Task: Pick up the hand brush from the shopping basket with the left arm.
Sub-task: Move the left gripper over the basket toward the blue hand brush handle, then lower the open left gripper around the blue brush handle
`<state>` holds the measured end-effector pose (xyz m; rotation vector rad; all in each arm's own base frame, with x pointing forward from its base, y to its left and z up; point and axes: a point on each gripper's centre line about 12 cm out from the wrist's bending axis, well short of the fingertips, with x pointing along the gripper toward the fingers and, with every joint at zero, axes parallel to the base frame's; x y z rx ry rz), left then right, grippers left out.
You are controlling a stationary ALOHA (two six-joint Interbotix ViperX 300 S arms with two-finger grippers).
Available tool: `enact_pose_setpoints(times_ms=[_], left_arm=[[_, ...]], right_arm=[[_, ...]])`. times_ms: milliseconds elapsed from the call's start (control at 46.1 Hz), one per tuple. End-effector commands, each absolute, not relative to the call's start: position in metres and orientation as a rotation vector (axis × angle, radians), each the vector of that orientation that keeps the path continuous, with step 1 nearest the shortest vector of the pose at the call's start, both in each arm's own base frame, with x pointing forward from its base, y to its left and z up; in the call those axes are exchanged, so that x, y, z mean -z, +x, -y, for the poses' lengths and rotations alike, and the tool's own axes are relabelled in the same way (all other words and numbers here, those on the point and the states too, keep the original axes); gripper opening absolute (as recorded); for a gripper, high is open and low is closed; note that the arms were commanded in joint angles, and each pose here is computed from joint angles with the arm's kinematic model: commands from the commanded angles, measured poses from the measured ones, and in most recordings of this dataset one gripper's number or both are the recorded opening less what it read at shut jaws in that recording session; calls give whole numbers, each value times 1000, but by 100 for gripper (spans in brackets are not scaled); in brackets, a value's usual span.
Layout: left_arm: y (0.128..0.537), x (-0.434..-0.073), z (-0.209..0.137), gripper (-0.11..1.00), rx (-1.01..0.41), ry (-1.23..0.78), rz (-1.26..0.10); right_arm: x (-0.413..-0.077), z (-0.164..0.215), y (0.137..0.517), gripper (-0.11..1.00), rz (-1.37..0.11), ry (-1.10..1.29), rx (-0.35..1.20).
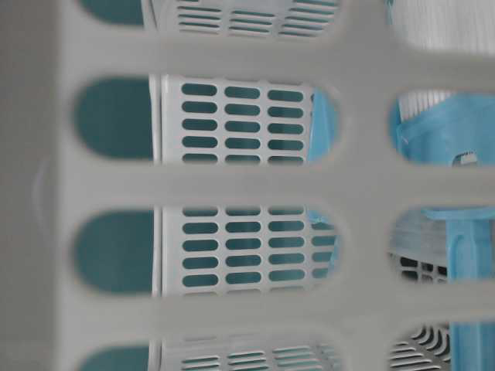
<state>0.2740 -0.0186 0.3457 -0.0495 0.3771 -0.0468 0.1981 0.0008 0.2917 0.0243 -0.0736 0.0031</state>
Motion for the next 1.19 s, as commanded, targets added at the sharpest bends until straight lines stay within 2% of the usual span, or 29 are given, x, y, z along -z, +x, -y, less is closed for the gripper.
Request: enact_pose_setpoints(times_ms=[0, 174, 412, 543, 564, 629, 738, 803, 868, 933, 1172], left_arm=[[290, -360, 23, 0, 57, -40, -406], [311, -344, 31, 0, 64, -27, -572], [331, -336, 40, 0, 77, -23, -645], [337, -328, 41, 1, 72, -24, -695], [338, -327, 42, 3, 71, -29, -702], [343, -321, 45, 19, 70, -39, -735], [353, -305, 54, 57, 68, -64, -800], [358, -297, 61, 75, 69, -78, -830], [365, -287, 68, 87, 68, -91, -868], [371, -281, 75, 91, 70, -100, -894], [396, -247, 96, 91, 66, -116, -987]], right_arm=[[-296, 1, 201, 0, 75, 32, 6], [-296, 1, 202, 0, 71, 56, 5], [-292, 1, 202, 1, 40, 70, 5], [-292, 1, 202, 14, 39, 69, 5], [-292, 1, 202, 18, 39, 70, 5], [-292, 1, 202, 32, 39, 67, 7], [-293, 2, 202, 59, 46, 64, 8], [-294, 2, 201, 69, 54, 65, 11], [-295, 2, 201, 74, 57, 67, 11], [-294, 2, 201, 75, 53, 67, 11], [-293, 2, 201, 75, 46, 67, 13]])
